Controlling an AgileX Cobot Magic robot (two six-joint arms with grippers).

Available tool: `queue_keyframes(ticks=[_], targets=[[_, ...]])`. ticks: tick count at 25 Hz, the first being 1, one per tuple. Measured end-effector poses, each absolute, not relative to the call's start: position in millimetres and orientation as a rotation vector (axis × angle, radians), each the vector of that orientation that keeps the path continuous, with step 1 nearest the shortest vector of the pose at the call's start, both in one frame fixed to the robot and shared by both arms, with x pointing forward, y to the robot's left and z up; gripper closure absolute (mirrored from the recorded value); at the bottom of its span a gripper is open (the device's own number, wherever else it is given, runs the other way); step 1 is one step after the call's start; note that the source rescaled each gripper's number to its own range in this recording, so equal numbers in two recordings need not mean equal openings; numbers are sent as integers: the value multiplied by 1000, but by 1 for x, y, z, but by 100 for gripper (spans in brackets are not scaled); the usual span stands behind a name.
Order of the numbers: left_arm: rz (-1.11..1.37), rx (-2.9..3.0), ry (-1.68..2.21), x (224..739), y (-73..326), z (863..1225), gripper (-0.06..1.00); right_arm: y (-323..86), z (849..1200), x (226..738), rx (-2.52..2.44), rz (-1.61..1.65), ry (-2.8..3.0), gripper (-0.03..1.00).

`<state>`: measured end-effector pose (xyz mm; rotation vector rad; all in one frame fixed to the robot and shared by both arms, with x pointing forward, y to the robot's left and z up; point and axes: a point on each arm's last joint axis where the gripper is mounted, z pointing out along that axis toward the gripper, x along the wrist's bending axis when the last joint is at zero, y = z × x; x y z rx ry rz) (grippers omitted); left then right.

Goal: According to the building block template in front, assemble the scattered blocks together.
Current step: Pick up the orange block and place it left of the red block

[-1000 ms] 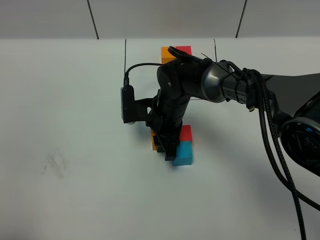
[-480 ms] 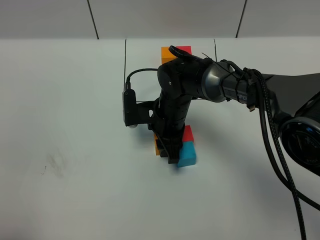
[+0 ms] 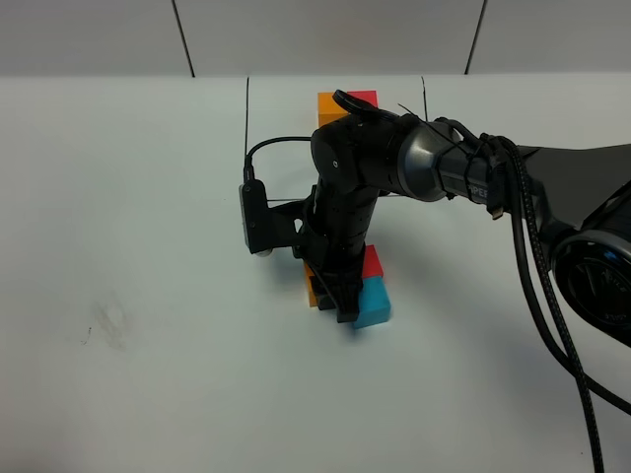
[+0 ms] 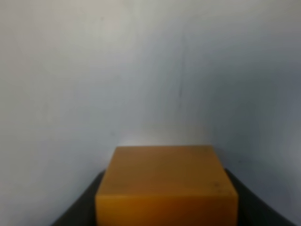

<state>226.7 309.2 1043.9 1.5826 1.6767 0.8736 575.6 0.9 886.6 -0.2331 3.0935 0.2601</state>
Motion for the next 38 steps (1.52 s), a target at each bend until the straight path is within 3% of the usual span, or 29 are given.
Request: queue_keyframes(ticks=[38], targets=[[875,1586,1675,227,309,1044,94,-1,886,580,-438,217,3026,54]])
